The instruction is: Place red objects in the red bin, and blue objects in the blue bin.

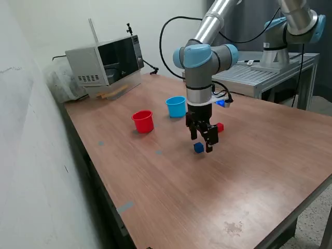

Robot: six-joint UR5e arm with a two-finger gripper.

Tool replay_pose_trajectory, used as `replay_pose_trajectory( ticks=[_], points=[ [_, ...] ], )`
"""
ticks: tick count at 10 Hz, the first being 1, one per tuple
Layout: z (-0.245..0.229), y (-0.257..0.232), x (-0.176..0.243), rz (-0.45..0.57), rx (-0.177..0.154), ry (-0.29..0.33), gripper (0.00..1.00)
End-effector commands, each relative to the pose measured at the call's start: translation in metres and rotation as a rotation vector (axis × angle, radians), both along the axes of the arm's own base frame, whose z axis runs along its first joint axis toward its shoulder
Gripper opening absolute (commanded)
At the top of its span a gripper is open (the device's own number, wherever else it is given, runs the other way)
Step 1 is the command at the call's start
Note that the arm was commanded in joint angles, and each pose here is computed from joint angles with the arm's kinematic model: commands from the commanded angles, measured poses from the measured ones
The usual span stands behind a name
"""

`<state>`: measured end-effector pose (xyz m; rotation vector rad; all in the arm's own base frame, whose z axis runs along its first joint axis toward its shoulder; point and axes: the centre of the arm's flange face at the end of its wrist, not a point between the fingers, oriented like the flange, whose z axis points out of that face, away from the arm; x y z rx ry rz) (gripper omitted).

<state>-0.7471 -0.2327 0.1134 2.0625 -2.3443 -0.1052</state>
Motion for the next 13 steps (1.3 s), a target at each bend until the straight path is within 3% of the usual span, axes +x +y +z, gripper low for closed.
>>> replay_pose_trajectory(
  ticks=[1, 11, 12, 13],
  points=[
    [-0.006, 0.001, -0.001, 0.001, 0.002, -0.003, 1.0],
    [-0.002, 0.01, -0.008, -0.012, -0.002, 0.023, 1.0],
    [-0.002, 0.012, -0.008, -0.015, -0.002, 0.023, 0.0],
    [-0.002, 0.014, -0.009, -0.016, -0.002, 0.025, 0.0]
  ],
)
